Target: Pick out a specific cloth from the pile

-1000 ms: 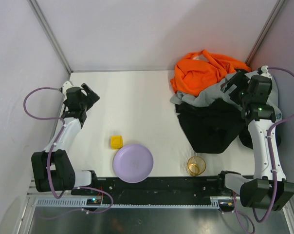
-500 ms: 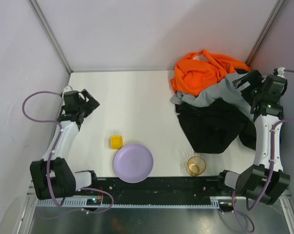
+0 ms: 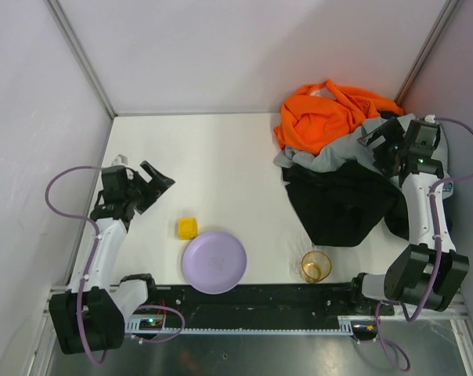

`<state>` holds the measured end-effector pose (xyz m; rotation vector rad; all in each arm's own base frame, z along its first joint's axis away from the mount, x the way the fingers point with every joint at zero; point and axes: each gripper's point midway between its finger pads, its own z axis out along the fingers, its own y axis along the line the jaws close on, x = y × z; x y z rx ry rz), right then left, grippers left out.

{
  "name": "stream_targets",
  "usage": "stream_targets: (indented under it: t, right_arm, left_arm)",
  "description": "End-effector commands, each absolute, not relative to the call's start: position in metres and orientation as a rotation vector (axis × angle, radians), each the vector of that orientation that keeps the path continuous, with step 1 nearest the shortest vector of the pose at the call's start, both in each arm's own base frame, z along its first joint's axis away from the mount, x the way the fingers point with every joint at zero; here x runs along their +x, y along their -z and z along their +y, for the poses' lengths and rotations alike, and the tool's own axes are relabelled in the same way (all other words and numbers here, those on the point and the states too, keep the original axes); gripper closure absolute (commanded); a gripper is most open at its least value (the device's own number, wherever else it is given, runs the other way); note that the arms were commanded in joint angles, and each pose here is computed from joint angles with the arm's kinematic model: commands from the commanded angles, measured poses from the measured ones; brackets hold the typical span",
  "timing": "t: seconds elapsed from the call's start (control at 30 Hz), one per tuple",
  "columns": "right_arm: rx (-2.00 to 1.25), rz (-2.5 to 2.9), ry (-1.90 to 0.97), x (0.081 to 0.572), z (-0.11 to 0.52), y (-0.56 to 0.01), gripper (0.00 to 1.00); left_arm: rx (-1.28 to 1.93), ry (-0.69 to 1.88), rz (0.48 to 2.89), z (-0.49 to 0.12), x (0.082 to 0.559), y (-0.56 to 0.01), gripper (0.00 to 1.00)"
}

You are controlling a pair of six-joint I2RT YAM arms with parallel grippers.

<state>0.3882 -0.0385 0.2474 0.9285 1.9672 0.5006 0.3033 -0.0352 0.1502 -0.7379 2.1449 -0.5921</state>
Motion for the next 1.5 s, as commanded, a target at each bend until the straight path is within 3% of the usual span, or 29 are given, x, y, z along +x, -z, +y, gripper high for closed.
stream_targets:
  t: [0.0, 0.27, 0.5, 0.83, 1.17, 1.47]
  right_arm:
    - [0.935, 2.073, -0.504, 0.379, -0.027, -0.229, 0.01]
    - [0.803, 2.216, -0.348, 0.328, -0.022, -0.226, 0.01]
    - [0.778, 2.321, -0.077, 0.263, -0.036, -0.221, 0.01]
    - [0.832, 2.405, -0.102, 0.19, -0.014, -0.217, 0.01]
    - [0.847, 2.568, -0.202, 0.167, 0.008, -0.167, 0.01]
    - [0.89, 2.575, -0.174, 0.209, -0.014, -0.122, 0.01]
  left_arm:
    - [-0.697, 0.664, 2.171, -0.046, 0.317, -0.157, 0.0]
    - [-0.486, 0.649, 2.303, -0.069, 0.377, -0.157, 0.0]
    - [-0.15, 0.498, 2.457, -0.14, 0.414, -0.149, 0.0]
    - [0.102, 0.363, 2.533, -0.202, 0.413, -0.13, 0.0]
    - [0.102, 0.37, 2.546, -0.205, 0.407, -0.127, 0.0]
    - [0.088, 0.36, 2.531, -0.198, 0.399, -0.135, 0.0]
